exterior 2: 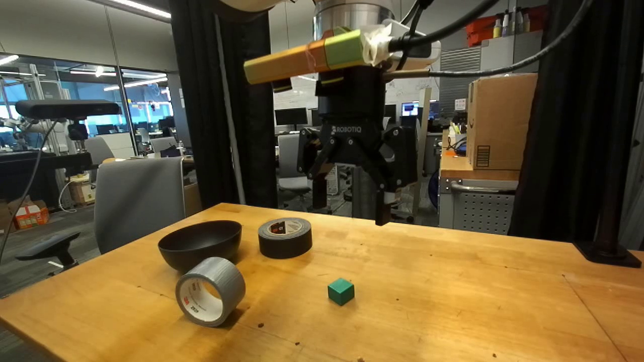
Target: Put the green block inside the bowl
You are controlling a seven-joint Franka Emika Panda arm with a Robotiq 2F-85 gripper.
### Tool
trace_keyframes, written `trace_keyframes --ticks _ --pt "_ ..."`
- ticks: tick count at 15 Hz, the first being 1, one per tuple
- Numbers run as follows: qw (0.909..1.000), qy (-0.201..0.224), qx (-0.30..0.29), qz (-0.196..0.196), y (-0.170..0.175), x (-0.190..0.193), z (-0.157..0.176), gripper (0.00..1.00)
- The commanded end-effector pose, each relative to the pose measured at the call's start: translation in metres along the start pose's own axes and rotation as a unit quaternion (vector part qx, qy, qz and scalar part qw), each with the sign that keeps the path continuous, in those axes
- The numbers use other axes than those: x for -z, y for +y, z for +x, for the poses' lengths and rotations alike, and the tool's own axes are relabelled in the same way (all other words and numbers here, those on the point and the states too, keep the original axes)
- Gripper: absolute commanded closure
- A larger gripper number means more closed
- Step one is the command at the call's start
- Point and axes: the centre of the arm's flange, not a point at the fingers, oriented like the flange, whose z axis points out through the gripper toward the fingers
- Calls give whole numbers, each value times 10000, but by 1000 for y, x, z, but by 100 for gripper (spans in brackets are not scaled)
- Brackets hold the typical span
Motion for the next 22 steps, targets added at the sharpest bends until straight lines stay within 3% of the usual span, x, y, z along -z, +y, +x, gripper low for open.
trace_keyframes --ticks 1,14,22 --pt "10000 0 0 0 0 0 0 0" --pt "10000 0 0 0 0 0 0 0" --pt "9984 -180 476 -227 -37 -7 18 0"
